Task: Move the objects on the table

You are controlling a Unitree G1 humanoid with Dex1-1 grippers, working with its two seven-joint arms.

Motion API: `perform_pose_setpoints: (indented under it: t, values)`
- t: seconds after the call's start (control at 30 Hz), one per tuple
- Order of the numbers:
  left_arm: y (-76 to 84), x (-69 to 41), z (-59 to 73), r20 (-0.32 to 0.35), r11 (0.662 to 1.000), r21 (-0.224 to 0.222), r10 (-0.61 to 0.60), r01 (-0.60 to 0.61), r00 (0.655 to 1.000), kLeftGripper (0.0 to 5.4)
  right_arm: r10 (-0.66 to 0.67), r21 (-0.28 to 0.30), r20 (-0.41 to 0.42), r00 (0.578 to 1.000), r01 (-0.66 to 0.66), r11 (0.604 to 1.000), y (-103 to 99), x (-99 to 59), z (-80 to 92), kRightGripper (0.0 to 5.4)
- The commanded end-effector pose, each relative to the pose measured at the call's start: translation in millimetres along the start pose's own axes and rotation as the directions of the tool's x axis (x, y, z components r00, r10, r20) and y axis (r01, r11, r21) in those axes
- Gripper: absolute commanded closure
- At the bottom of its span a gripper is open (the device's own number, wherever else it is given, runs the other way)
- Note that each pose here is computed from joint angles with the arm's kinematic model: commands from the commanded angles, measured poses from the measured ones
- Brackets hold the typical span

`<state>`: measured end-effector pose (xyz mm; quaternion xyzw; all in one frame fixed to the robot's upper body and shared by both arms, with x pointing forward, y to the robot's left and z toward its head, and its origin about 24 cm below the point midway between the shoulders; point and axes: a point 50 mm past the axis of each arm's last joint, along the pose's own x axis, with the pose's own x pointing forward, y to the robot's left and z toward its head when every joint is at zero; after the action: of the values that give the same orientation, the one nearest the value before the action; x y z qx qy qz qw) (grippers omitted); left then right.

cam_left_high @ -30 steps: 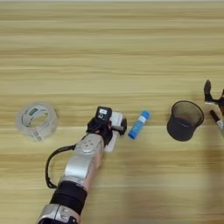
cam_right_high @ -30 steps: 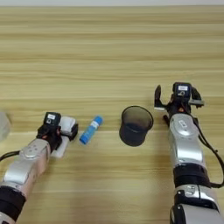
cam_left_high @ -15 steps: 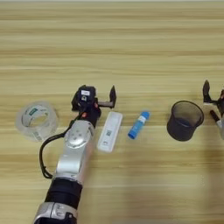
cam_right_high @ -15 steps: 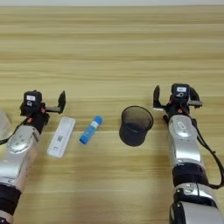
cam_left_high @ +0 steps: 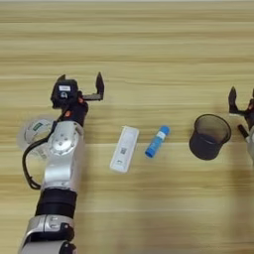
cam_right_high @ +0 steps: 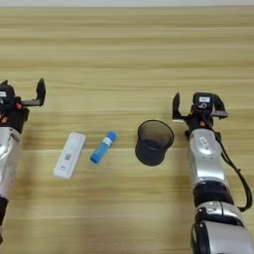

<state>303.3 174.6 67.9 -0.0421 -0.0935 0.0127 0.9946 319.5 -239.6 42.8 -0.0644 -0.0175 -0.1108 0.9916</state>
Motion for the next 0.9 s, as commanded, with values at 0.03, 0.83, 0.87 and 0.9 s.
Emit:
perform_pose_setpoints:
  t: [0.03,0.83,0.87,0.9]
  values:
    - [15.9,6.7,5.9,0.01,0.999,0.033,0.042,-0.042,0.999,0.02,-0.003,0.003,0.044,0.999,0.002,1.0,-2.2,3.4,7.6,0.0]
    - [128.6,-14.1,21.7,-0.362,0.945,0.327,0.128,-0.003,0.923,0.02,-0.023,0.012,0.081,0.996,0.022,1.0,-1.0,0.7,16.9,0.0]
    - [129.0,-16.7,21.7,-0.385,0.947,0.322,0.119,0.012,0.915,0.02,-0.023,0.012,0.08,0.996,0.022,1.0,-0.4,0.6,16.9,0.0]
    - [129.8,-18.7,22.6,-0.397,0.948,0.317,0.114,0.02,0.911,0.02,-0.023,0.013,0.08,0.997,0.022,1.0,0.1,0.4,16.9,0.0]
